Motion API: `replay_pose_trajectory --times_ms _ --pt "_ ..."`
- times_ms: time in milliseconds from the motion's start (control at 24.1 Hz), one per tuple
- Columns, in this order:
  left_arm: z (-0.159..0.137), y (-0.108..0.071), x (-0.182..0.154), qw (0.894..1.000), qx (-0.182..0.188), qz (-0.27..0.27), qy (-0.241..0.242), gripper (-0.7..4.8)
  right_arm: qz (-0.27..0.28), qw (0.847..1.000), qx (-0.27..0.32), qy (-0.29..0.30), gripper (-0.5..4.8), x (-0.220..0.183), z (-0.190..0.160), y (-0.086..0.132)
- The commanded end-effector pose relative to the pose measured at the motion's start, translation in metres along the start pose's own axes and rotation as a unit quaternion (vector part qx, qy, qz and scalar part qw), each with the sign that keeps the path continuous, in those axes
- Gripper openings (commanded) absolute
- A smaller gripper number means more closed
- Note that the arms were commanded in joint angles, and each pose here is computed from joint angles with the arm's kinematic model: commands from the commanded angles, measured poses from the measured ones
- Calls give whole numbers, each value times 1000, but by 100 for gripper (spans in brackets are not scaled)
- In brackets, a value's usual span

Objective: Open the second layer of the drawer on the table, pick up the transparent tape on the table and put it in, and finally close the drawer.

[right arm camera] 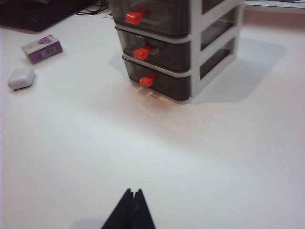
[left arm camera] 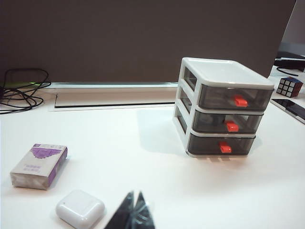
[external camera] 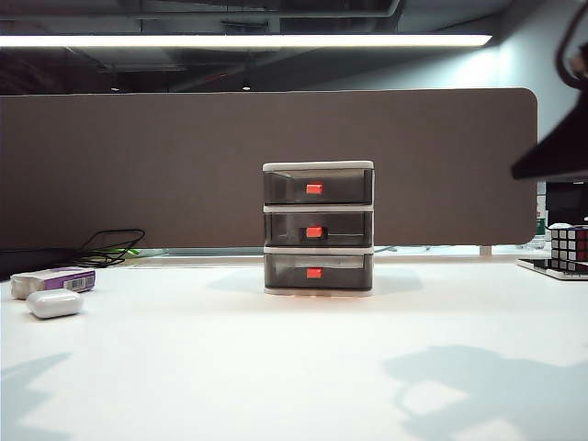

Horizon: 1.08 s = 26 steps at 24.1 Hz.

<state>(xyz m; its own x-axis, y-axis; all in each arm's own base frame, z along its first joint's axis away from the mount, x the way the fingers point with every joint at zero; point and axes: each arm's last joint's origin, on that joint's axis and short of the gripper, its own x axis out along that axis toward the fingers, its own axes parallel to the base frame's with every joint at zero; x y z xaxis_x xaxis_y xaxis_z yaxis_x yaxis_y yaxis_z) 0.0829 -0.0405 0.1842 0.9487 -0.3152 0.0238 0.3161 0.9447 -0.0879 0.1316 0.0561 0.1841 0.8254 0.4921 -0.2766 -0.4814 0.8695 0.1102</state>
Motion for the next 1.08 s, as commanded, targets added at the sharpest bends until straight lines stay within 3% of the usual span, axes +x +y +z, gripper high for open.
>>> replay_pose_trajectory --times_ms 42,249,665,873,1081 --pt "0 0 0 1000 -1 0 0 -6 -2 999 25 -22 -5 -6 -7 0" --pt "-6 0 0 1000 2 2 22 -6 -4 999 26 -39 -5 -16 -26 0" --pt "-20 1 4 1000 -11 4 18 -6 -44 996 33 -66 -5 -25 -42 -2" --pt "-19 2 4 999 20 25 11 -6 -73 995 12 -66 -5 -28 -44 -4" --pt "-17 10 5 999 20 51 0 -6 -102 992 7 -73 -5 -32 -43 -12"
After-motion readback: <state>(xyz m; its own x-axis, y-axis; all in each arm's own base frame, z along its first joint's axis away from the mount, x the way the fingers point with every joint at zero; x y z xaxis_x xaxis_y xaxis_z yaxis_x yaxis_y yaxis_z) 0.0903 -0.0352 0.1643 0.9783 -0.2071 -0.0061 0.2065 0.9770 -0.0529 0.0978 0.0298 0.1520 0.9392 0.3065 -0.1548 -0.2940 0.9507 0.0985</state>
